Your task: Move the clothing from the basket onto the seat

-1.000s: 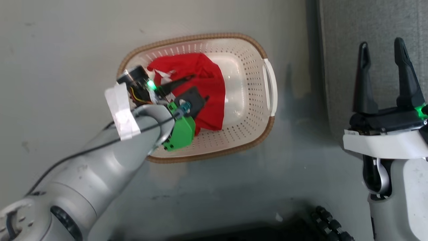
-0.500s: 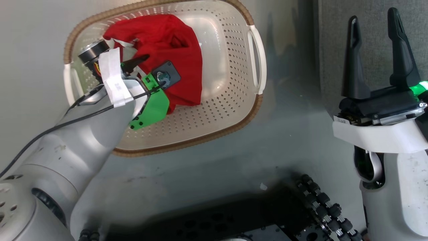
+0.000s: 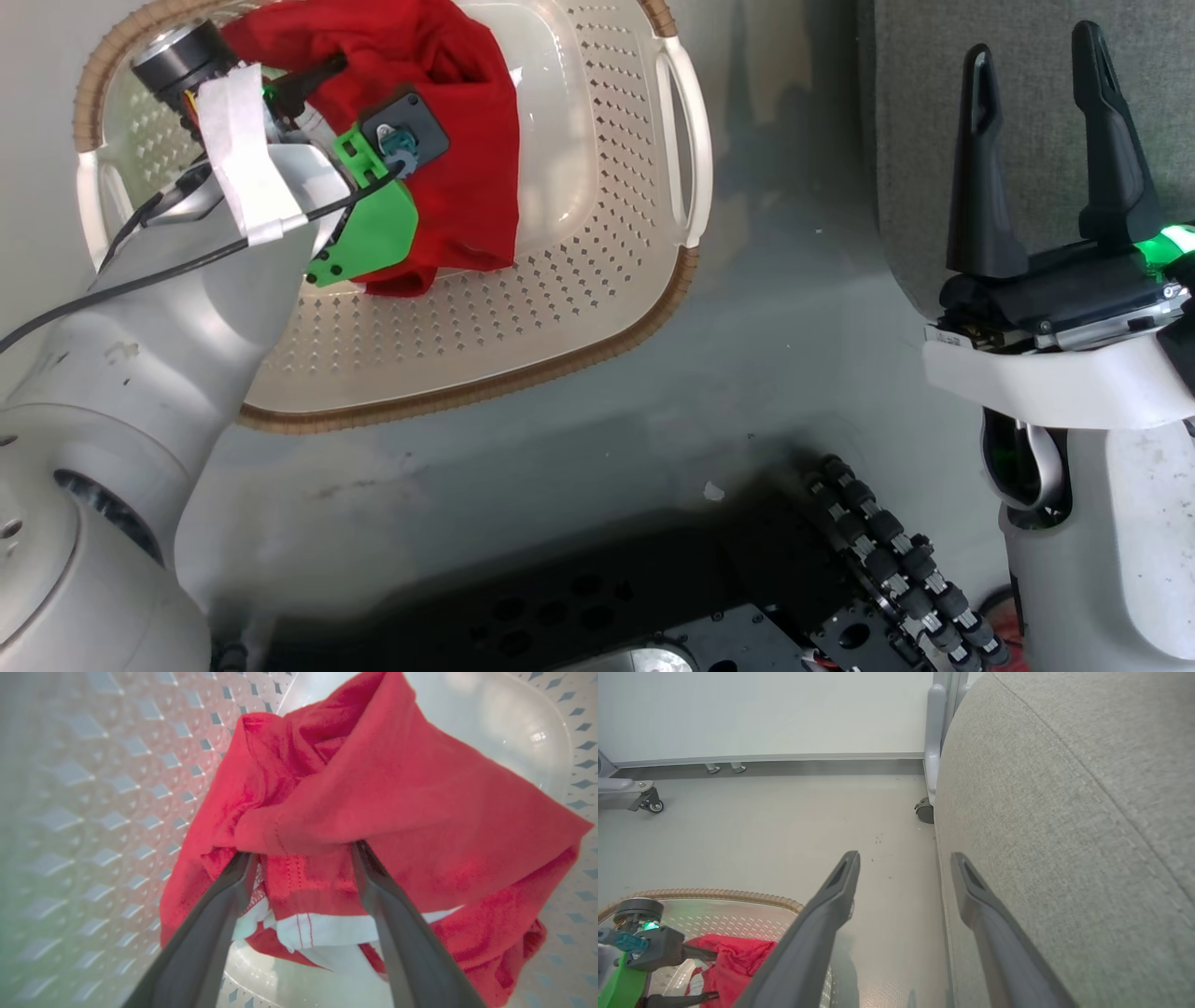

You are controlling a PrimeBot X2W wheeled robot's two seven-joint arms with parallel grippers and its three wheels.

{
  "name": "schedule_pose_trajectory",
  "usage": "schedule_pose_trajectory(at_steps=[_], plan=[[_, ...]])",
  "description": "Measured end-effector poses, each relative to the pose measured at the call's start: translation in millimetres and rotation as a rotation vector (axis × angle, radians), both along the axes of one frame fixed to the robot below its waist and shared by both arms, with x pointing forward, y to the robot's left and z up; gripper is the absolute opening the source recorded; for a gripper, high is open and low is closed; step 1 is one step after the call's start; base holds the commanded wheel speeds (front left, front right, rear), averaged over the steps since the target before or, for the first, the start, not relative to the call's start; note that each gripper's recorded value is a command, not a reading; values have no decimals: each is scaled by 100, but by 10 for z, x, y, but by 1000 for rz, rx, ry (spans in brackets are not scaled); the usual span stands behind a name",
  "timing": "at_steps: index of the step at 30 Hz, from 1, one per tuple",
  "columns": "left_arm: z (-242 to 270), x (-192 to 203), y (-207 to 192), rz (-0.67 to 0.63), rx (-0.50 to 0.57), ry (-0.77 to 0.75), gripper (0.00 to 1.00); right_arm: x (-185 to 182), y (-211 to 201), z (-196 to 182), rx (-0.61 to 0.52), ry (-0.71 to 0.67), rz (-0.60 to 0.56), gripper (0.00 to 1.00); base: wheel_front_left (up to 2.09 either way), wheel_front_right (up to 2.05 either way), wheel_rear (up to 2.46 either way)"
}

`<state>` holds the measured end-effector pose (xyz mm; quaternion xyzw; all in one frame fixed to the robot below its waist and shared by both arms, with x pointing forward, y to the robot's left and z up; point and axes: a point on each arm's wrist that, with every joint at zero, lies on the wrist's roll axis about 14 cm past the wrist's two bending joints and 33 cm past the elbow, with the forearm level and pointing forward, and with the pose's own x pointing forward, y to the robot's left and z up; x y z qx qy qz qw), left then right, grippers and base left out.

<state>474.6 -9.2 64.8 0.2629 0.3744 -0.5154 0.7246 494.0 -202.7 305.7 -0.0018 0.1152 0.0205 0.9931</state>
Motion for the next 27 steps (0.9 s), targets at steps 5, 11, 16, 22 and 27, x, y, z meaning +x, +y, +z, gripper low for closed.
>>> schedule_pose_trajectory(at_steps=[5, 11, 16, 22, 27], plan=[[65, 13, -184, -29, -64, -26, 100, 0, 1, -50, 10, 8, -4, 100, 0, 0, 0], [135, -46, -367, -55, -138, -25, 100, -8, 5, -76, 17, 15, -6, 100, 0, 0, 0], [187, -74, -493, -54, -188, -21, 100, -15, 1, -91, 17, 19, -7, 100, 0, 0, 0], [161, -223, -502, -65, -182, 8, 0, -9, -8, -63, 14, 14, -8, 100, 0, 0, 0], [223, -175, -487, -41, -188, 5, 0, 23, -4, -14, 18, -1, -7, 100, 0, 0, 0]])
